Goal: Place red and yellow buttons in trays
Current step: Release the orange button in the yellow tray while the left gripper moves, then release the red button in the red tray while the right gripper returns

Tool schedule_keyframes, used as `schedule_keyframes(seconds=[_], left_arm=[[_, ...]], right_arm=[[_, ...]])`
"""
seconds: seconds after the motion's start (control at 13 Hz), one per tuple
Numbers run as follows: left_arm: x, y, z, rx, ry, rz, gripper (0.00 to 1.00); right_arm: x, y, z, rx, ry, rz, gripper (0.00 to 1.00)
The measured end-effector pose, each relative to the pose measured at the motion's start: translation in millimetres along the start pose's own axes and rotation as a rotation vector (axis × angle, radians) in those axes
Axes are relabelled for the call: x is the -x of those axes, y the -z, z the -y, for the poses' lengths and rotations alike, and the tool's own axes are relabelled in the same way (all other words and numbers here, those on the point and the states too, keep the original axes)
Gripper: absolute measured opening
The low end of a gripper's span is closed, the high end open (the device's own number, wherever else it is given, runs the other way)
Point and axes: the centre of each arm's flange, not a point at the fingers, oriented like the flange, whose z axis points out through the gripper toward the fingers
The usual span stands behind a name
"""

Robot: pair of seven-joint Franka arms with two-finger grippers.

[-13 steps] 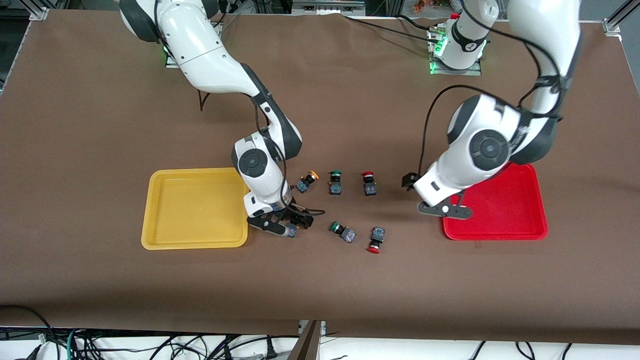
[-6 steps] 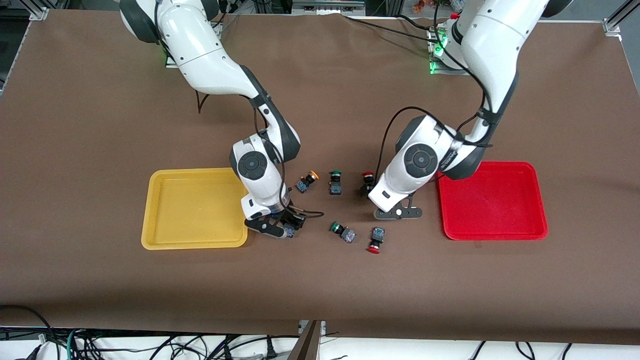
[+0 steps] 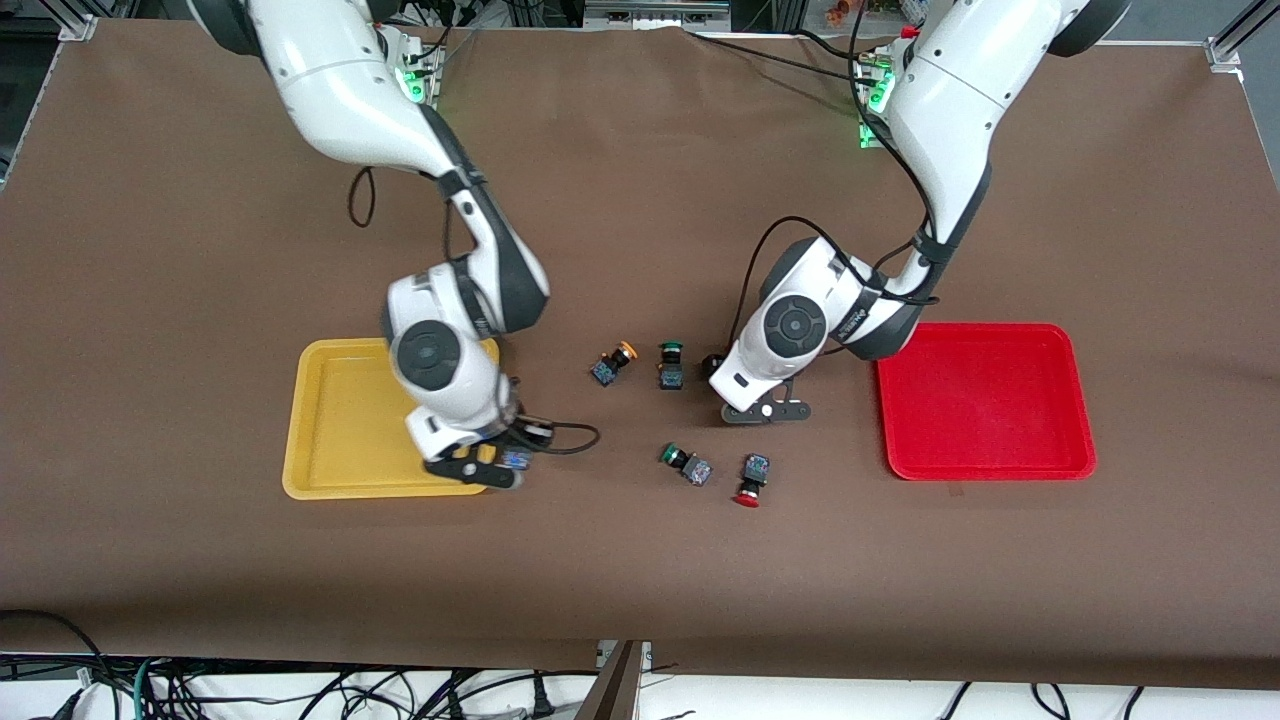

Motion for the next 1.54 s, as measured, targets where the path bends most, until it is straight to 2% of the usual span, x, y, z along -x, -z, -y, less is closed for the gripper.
schedule_keyframes(seconds=[0.08,0.23,0.31,0.46,0.54,0.69,0.85,1.0,1.08,1.31,1.54], left_arm=[[3.4,-1.2,-4.3,-0.002,-0.006,0.001,1.0],[5.0,-1.7,-6.6,-0.004,-0.01,0.001,0.81],[5.0,-1.8,-6.6,-0.005,-0.01,0.001,0.69],[2.6,-1.9,-3.1,-0.011,-0.01,-0.004,0.45],[0.6,-0.5,-1.0,-0.014,-0.01,-0.009,0.4],[-12.9,9.3,14.6,-0.018,-0.002,-0.032,0.4],[-34.0,42.4,52.5,-0.025,-0.02,-0.033,0.4],[-41.6,83.8,98.5,-0.068,-0.08,0.034,0.4],[-41.4,99.7,120.7,-0.084,-0.131,0.075,0.4],[-43.8,104.9,179.3,-0.106,-0.314,0.186,0.4],[-53.3,84.3,235.7,-0.122,-0.501,0.24,0.4]], right_arm=[[-6.7,2.2,-34.3,0.034,0.044,0.024,0.43],[-4.6,-11.7,-81.8,0.071,0.073,0.059,0.44],[2.4,-24.2,-97.0,0.078,0.071,0.064,0.45],[23.7,-57.7,-118.0,0.081,0.059,0.052,0.5],[34.4,-75.2,-127.4,0.085,0.053,0.042,0.56],[45.5,-90.7,-136.9,0.09,0.045,0.039,0.59],[43.3,-73.8,-134.5,0.07,0.031,0.042,0.61],[35.7,-38.5,-121.7,0.001,-0.025,0.078,0.78],[30.7,-18.6,-111.8,-0.04,-0.072,0.098,0.82],[29.5,13.6,-70.0,-0.116,-0.28,0.139,0.83],[63.2,-7.1,9.5,-0.108,-0.481,0.193,0.83]])
